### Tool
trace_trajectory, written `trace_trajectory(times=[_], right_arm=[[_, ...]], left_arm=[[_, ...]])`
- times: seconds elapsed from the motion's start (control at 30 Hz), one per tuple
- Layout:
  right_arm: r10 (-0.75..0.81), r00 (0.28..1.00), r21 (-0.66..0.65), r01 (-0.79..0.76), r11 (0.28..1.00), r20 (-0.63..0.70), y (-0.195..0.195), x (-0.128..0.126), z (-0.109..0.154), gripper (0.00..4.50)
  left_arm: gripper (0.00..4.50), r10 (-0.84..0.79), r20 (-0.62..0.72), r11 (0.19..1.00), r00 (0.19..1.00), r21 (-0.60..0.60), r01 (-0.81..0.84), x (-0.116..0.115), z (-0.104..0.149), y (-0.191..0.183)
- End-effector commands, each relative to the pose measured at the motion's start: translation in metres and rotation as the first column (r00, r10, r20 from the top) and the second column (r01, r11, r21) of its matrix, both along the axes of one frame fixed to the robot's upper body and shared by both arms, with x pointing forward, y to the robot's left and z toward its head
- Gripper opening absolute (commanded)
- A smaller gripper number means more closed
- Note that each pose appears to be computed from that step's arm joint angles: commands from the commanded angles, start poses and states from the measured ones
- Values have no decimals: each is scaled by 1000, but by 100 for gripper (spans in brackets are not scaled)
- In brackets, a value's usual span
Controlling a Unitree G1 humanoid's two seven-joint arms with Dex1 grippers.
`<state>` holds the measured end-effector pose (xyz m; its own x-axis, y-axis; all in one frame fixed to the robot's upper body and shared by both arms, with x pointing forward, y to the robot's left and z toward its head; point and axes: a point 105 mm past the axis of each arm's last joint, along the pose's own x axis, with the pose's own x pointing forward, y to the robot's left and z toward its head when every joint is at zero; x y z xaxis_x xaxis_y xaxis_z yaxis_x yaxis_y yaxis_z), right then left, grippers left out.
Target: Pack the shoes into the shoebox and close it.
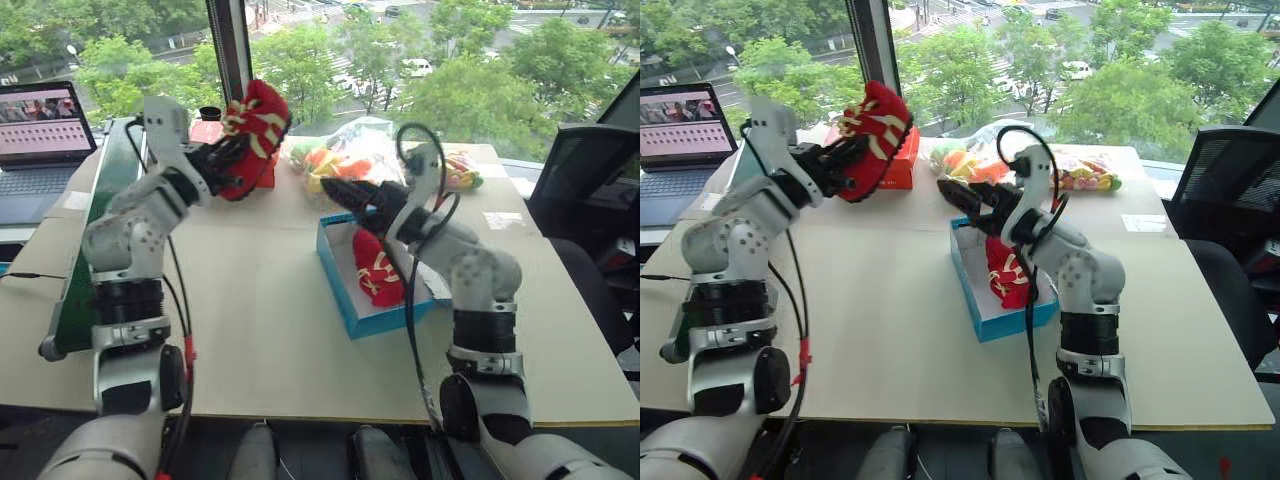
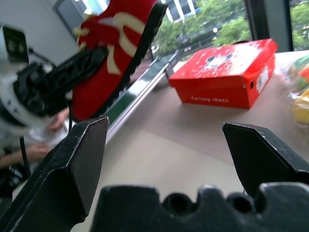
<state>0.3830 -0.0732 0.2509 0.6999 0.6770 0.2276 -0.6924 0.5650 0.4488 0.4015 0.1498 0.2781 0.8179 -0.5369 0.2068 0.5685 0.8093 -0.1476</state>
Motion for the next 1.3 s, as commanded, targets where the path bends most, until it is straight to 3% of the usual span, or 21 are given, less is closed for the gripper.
trace_trajectory(times=[0.03,0.23,0.33,0.6,0.63,0.67,0.87,1.0,1.03,1.1,1.17,1.3], right_arm=[[8,1000,55,-9,998,6,-2,-4,18,450],[33,999,26,-32,999,-19,5,-8,14,450],[41,999,50,-39,998,-24,8,-9,15,450],[34,999,89,-32,996,-18,7,-10,21,450],[34,999,96,-32,995,-18,7,-10,21,398],[35,999,99,-34,995,-17,7,-10,22,381],[39,999,127,-37,991,-9,7,-10,27,166],[35,999,130,-34,991,-7,7,-10,28,41],[35,999,130,-34,991,-6,7,-9,28,27],[33,999,124,-33,992,-1,7,-10,30,22],[27,1000,99,-28,995,9,7,-10,31,21],[-16,997,-74,22,997,78,6,-11,34,20]], left_arm=[[31,-73,62,996,995,-50,76,-12,20,-29],[31,-180,31,979,983,-91,182,-12,10,-69],[31,-187,-18,981,982,-58,186,-11,-10,-81],[31,-232,-21,968,972,-107,229,-22,-10,-101],[31,-237,-17,966,971,-108,234,-23,-9,-103],[31,-238,-15,966,971,-109,235,-24,-8,-104],[31,-226,-18,969,974,-111,222,-23,-7,-101],[31,-216,-28,972,976,-97,212,-24,-12,-101],[31,-214,-29,973,976,-95,211,-24,-13,-101],[126,-214,-40,968,976,-142,206,-24,-13,-97],[192,-215,-33,966,976,-156,208,-26,-12,-91],[341,-159,-29,987,987,16,160,-27,-23,-72]])
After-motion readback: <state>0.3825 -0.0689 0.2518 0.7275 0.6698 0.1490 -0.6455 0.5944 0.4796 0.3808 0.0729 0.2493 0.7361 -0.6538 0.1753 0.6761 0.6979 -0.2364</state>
